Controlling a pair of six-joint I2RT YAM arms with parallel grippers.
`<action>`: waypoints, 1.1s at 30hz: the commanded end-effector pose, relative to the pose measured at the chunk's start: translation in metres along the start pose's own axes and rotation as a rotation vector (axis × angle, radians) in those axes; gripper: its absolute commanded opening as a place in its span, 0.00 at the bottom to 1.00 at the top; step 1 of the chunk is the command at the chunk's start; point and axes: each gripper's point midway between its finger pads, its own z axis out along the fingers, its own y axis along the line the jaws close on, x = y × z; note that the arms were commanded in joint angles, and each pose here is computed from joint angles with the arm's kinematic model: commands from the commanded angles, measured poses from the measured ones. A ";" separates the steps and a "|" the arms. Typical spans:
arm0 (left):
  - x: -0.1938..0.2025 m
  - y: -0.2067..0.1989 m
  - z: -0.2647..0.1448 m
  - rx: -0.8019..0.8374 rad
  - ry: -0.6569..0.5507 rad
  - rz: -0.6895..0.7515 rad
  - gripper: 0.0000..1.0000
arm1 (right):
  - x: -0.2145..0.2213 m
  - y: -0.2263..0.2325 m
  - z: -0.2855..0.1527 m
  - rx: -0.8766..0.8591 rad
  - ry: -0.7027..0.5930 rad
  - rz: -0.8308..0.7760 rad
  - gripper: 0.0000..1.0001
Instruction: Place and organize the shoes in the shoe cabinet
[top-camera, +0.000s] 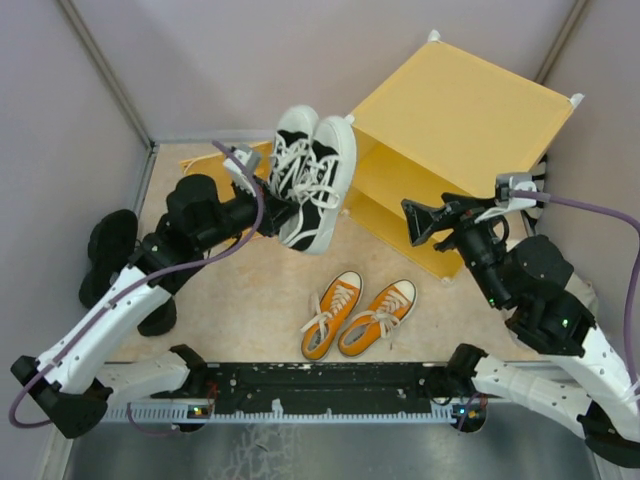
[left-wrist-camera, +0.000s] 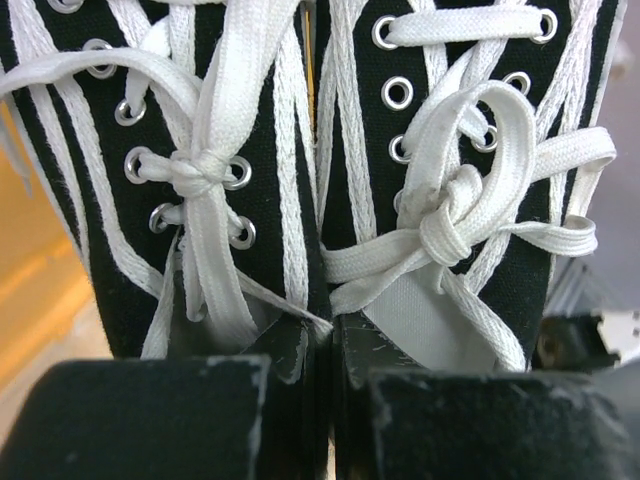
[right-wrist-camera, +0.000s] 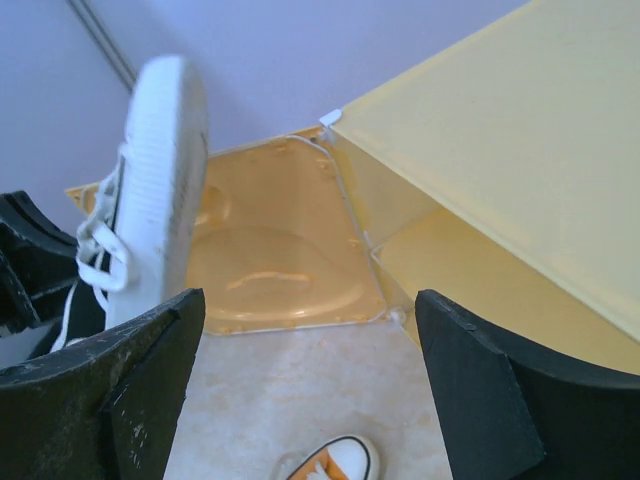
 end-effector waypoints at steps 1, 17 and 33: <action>0.024 -0.012 -0.002 0.104 0.066 0.039 0.00 | -0.001 -0.017 -0.003 0.077 0.014 -0.079 0.86; 0.170 0.054 0.008 -0.041 0.530 0.100 0.00 | -0.021 -0.016 -0.015 0.055 0.026 -0.115 0.86; 0.239 0.119 0.036 -0.206 0.819 0.241 0.00 | -0.026 -0.013 -0.025 0.014 0.045 -0.132 0.86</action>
